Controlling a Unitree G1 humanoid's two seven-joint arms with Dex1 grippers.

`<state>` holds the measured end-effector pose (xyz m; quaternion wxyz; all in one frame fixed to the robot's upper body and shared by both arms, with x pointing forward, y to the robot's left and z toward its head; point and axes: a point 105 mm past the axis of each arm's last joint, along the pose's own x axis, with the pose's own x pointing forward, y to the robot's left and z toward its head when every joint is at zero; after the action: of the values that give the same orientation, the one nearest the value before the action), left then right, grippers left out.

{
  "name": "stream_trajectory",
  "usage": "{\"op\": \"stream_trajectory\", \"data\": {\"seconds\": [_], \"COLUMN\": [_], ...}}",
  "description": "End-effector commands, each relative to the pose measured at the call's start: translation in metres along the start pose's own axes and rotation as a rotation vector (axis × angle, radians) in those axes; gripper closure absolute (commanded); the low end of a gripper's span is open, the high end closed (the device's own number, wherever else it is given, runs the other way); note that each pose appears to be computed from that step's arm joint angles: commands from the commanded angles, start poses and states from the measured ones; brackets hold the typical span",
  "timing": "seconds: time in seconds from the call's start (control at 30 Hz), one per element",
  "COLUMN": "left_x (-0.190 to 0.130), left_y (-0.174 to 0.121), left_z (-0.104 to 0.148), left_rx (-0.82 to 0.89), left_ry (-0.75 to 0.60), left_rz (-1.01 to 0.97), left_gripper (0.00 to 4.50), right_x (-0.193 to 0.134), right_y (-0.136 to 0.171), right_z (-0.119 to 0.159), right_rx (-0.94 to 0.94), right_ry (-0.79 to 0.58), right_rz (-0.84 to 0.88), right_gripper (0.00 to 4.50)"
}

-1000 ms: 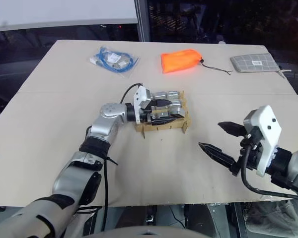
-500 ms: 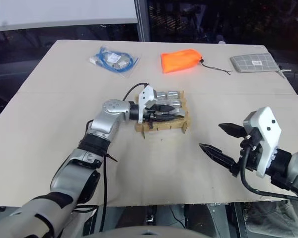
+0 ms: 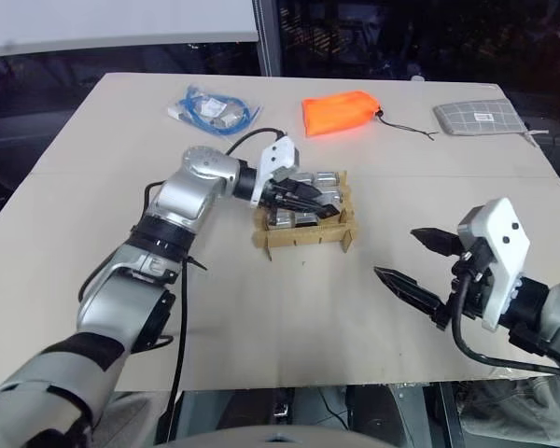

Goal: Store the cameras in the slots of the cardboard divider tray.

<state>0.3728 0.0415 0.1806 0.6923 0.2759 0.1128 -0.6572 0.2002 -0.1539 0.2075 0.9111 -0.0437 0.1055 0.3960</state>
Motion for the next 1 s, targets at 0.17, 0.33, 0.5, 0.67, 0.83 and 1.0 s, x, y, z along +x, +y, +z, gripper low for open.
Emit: {"op": "stream_trajectory", "data": {"seconds": [0.17, 0.33, 0.5, 0.67, 0.83, 1.0], "left_x": [0.006, 0.011, 0.008, 0.003, -0.004, -0.047], "left_y": [0.014, 0.015, 0.019, 0.028, 0.036, 0.020], "left_z": [0.004, 0.010, 0.008, 0.010, 0.035, 0.043], "left_rx": [0.116, 0.158, 0.187, 0.180, 0.162, 0.069], "left_ry": [0.147, 0.155, 0.173, 0.152, -0.014, -0.276], "left_rz": [-0.017, -0.044, -0.023, 0.050, 0.136, 0.130], "left_gripper": [3.79, 3.79, 1.62, 0.11, 0.11, 0.11], "right_x": [0.001, 0.001, 0.000, 0.000, 0.000, -0.001], "right_y": [0.000, 0.001, 0.001, 0.001, 0.000, -0.006], "right_z": [0.006, 0.006, 0.005, 0.005, 0.004, -0.001], "right_rx": [-0.028, -0.032, -0.032, -0.032, -0.033, -0.046], "right_ry": [-0.032, -0.038, -0.037, -0.035, -0.033, -0.026], "right_rz": [-0.004, -0.013, -0.019, -0.016, -0.010, -0.028], "right_gripper": [0.00, 0.00, 0.00, 0.00, 0.00, 0.00]}}
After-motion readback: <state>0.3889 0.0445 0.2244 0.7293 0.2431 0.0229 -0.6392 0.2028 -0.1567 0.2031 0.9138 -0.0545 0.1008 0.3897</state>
